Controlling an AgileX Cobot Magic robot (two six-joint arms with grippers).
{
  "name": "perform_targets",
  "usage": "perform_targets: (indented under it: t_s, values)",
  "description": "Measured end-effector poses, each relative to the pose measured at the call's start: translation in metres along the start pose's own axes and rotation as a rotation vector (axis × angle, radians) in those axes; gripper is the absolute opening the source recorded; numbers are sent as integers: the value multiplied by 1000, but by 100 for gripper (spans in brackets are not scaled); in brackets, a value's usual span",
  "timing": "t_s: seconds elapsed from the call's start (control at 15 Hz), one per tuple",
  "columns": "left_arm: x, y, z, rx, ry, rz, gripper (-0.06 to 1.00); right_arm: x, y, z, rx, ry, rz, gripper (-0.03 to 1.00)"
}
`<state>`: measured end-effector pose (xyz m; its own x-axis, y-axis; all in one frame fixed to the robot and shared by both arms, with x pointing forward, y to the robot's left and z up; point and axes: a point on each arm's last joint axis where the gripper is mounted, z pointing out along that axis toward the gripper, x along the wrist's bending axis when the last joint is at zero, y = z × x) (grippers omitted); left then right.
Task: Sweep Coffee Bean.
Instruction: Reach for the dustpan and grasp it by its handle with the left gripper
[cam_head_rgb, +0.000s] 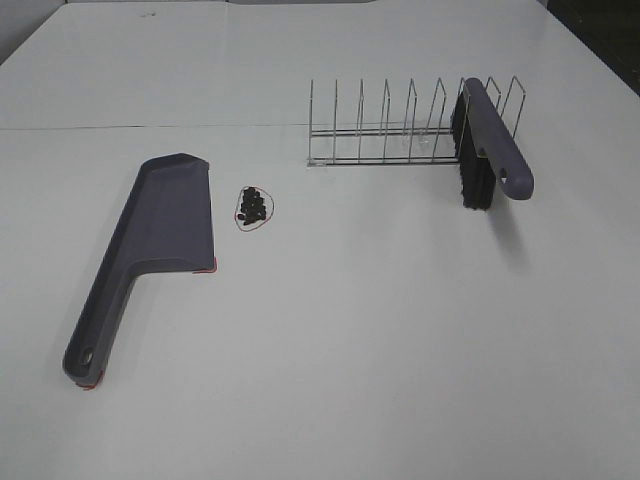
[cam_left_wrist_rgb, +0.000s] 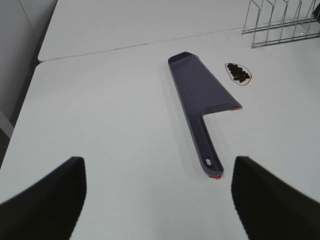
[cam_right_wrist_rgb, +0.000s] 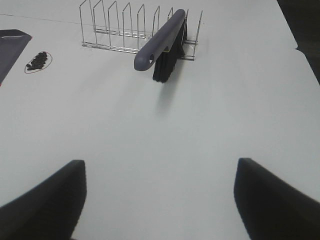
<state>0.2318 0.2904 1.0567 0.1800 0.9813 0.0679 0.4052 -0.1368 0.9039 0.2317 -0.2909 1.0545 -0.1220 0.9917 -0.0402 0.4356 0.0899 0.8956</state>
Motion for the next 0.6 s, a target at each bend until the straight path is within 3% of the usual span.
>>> perform_targets:
  t_s: [0.6]
  values:
    - [0,0,0,0,0,0,74,0,0,0,0,0,0,75]
